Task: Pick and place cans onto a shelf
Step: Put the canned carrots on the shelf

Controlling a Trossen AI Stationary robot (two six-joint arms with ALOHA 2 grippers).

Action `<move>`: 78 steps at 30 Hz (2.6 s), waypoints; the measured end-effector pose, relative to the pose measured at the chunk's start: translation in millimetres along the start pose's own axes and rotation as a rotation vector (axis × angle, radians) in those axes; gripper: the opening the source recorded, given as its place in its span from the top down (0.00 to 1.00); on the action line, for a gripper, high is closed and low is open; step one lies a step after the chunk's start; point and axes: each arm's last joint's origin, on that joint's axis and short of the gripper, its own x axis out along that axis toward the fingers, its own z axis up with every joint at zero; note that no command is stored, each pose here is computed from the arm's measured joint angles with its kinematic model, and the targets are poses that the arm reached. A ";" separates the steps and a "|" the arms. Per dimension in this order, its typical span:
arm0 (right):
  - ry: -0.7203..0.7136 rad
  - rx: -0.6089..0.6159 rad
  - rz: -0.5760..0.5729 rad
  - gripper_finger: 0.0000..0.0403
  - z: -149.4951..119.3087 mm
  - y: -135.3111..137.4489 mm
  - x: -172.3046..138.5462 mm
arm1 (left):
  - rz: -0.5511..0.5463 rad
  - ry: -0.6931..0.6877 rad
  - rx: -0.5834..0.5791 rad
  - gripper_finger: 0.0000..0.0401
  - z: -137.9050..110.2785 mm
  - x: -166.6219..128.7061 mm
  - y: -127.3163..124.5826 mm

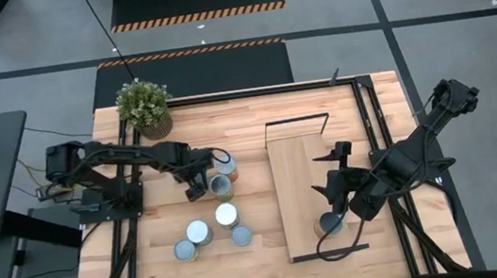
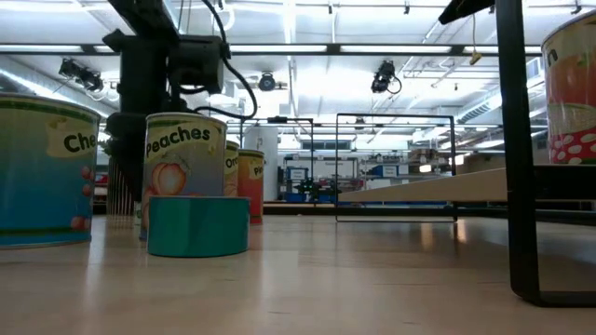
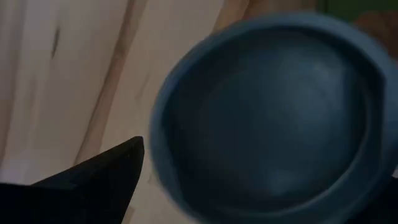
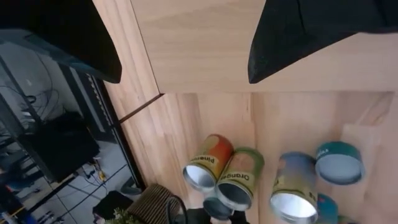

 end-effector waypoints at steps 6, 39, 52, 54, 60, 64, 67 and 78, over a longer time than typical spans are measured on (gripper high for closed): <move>-0.002 0.010 -0.006 0.11 -4.8 3.3 6.5 | -0.016 -0.037 0.019 0.14 4.5 1.5 -1.7; 0.001 -0.027 -0.040 0.11 -6.5 -4.6 8.4 | -0.087 -0.589 0.157 0.35 77.7 -128.3 -16.3; 0.021 0.126 -0.039 0.11 -17.7 -41.3 -12.7 | -0.274 -0.619 0.348 0.35 106.7 -94.7 -133.1; 0.019 0.138 -0.024 0.11 -18.2 -43.2 -15.0 | -0.299 -0.621 0.390 0.35 117.0 -95.2 -151.9; 0.031 0.160 0.011 0.11 -19.5 -45.2 -17.2 | -0.324 -0.526 0.535 0.35 145.0 -85.7 -192.9; 0.032 0.154 0.015 0.11 -19.9 -44.5 -17.9 | -0.354 -0.475 0.608 0.35 160.6 -75.3 -211.2; 0.034 0.151 0.013 0.11 -20.1 -44.6 -17.8 | -0.396 -0.452 0.647 0.35 167.3 -67.9 -222.6; 0.031 0.149 0.006 0.11 -20.1 -44.7 -17.8 | -0.376 -0.479 0.762 0.35 165.4 -50.6 -241.6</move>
